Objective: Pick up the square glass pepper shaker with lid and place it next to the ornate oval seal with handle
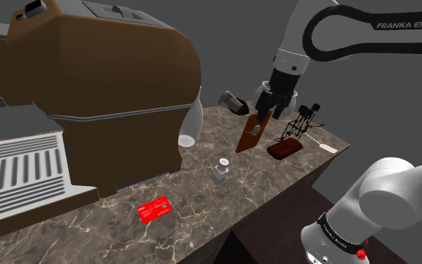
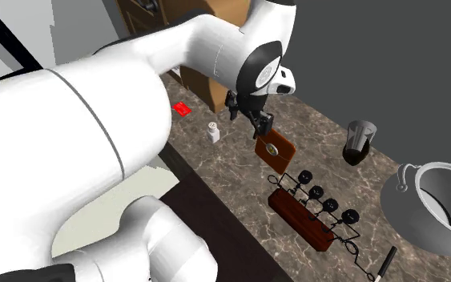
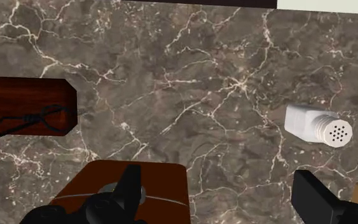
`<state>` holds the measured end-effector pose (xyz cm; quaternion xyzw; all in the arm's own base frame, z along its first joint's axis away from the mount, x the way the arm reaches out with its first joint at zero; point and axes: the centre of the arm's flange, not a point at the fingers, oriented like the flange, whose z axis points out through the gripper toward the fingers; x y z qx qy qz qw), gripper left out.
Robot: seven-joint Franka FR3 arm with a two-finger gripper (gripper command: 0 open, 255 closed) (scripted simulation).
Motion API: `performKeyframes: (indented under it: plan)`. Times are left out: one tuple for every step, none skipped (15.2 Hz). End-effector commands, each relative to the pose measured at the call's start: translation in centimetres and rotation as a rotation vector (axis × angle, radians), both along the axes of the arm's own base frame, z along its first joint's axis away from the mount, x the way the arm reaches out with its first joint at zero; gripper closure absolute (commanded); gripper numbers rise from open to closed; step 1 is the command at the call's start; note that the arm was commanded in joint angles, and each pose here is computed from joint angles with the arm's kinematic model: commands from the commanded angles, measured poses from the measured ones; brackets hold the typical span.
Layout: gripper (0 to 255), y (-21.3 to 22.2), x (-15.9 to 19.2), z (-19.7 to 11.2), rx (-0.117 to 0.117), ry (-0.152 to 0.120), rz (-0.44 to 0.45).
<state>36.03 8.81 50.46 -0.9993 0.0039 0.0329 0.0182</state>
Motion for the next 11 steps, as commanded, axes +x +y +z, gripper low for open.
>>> performKeyframes:
  plan:
    - [0,2.3,0.8,-1.7,-0.006,0.02,-0.001]
    - [0,3.3,1.2,-2.5,-0.009,0.03,-0.001]
    - [0,4.4,1.5,-3.4,-0.012,0.041,-0.001]
    - [0,5.4,1.9,-4.2,-0.015,0.051,-0.001]
    - [0,6.5,2.2,-5.1,-0.018,0.061,-0.001]
    - [0,7.5,2.5,-6.0,-0.021,0.071,-0.001]
    - [0,8.5,2.8,-6.9,-0.024,0.081,-0.001]
    - [0,9.6,3.1,-7.8,-0.027,0.091,-0.001]
    - [0,10.6,3.4,-8.7,-0.03,0.101,-0.001]
    - [0,11.6,3.7,-9.6,-0.033,0.111,-0.001]
    - [0,12.6,3.9,-10.5,-0.036,0.121,-0.001]
